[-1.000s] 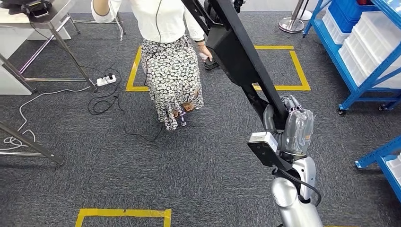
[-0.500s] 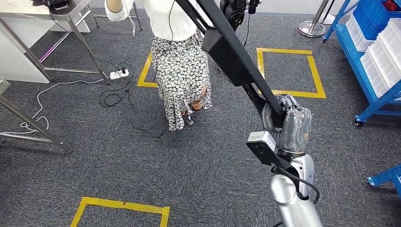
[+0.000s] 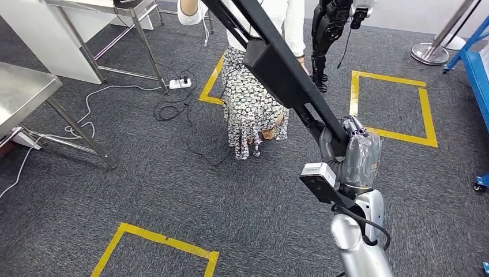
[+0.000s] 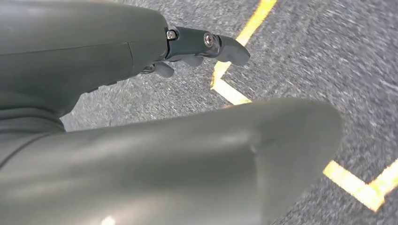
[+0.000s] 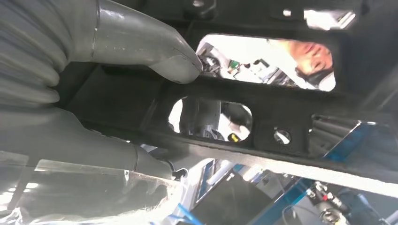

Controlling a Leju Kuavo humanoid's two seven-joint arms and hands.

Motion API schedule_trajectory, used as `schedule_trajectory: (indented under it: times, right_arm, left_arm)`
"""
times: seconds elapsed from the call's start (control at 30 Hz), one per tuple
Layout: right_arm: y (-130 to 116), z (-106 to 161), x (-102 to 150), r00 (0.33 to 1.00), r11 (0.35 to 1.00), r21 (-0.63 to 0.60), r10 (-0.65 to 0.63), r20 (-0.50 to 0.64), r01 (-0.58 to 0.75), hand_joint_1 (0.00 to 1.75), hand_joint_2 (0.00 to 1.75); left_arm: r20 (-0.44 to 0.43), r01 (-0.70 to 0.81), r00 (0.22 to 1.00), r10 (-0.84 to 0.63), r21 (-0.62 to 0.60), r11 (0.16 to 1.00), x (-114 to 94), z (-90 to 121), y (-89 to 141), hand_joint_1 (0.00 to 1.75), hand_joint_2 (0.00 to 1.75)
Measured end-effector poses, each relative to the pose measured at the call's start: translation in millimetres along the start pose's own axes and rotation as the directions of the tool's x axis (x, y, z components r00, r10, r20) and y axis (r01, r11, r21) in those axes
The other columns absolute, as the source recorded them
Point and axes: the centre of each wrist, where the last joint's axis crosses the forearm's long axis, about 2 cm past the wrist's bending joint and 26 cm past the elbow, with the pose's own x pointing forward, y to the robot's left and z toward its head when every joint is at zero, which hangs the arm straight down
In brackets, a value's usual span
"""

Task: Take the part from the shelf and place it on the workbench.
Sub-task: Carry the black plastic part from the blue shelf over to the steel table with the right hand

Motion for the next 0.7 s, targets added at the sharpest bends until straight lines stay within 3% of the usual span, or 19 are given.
schedule_trajectory:
  times: [0.7]
  right_arm:
    - [-6.1,3.9,1.1,1.0,1.0,-0.024,0.01,-0.006,-0.01,1.75,1.75]
  left_arm:
    - [0.026,0.026,0.999,-0.026,0.005,1.0,2.5,-2.4,5.5,0.0,0.0]
